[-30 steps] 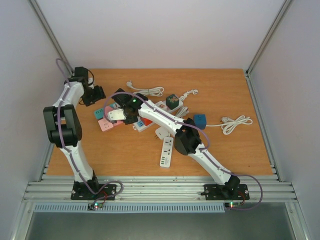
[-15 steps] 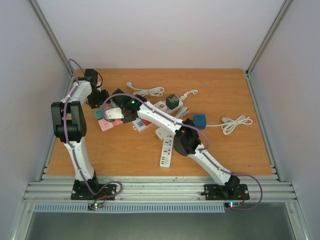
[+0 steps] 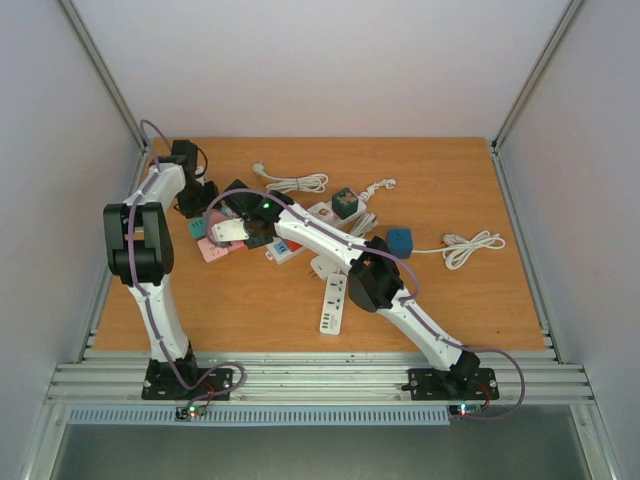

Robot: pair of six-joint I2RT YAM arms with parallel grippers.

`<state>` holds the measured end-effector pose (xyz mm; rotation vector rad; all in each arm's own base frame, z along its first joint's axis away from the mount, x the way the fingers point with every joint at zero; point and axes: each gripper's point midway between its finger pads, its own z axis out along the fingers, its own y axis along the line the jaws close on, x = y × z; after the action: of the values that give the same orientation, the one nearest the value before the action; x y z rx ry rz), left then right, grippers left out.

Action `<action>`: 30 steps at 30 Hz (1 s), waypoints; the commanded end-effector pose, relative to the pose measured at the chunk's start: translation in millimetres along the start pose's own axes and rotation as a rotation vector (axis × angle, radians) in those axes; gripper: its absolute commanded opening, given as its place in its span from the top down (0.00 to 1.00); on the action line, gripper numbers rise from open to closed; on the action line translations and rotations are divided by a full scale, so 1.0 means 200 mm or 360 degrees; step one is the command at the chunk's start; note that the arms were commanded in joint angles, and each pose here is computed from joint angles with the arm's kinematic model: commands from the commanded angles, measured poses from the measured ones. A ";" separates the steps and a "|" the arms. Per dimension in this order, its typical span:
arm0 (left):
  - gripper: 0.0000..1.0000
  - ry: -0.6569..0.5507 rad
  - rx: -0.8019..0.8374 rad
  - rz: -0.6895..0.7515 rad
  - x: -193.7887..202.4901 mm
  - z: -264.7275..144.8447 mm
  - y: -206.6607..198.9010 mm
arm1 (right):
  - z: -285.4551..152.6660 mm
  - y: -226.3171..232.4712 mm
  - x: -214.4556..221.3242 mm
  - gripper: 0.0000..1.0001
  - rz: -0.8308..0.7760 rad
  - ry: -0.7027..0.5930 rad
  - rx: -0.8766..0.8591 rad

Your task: Insert the plug

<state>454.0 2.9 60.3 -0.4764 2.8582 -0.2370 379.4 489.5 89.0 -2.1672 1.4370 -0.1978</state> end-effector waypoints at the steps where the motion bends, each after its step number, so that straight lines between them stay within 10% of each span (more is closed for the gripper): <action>1: 0.44 0.0076 0.0037 0.0039 0.09 0.01 -0.07 | 0.02 0.07 0.02 0.96 -0.0087 0.0052 -0.0057; 30: 0.55 0.0203 0.0137 0.0145 0.30 -0.02 -0.20 | 0.00 0.26 0.10 0.96 -0.0304 0.0218 -0.0201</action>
<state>425.4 -43.8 61.6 -0.3277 2.9150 -0.3360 353.6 457.1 87.5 -2.3484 1.3902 -0.3336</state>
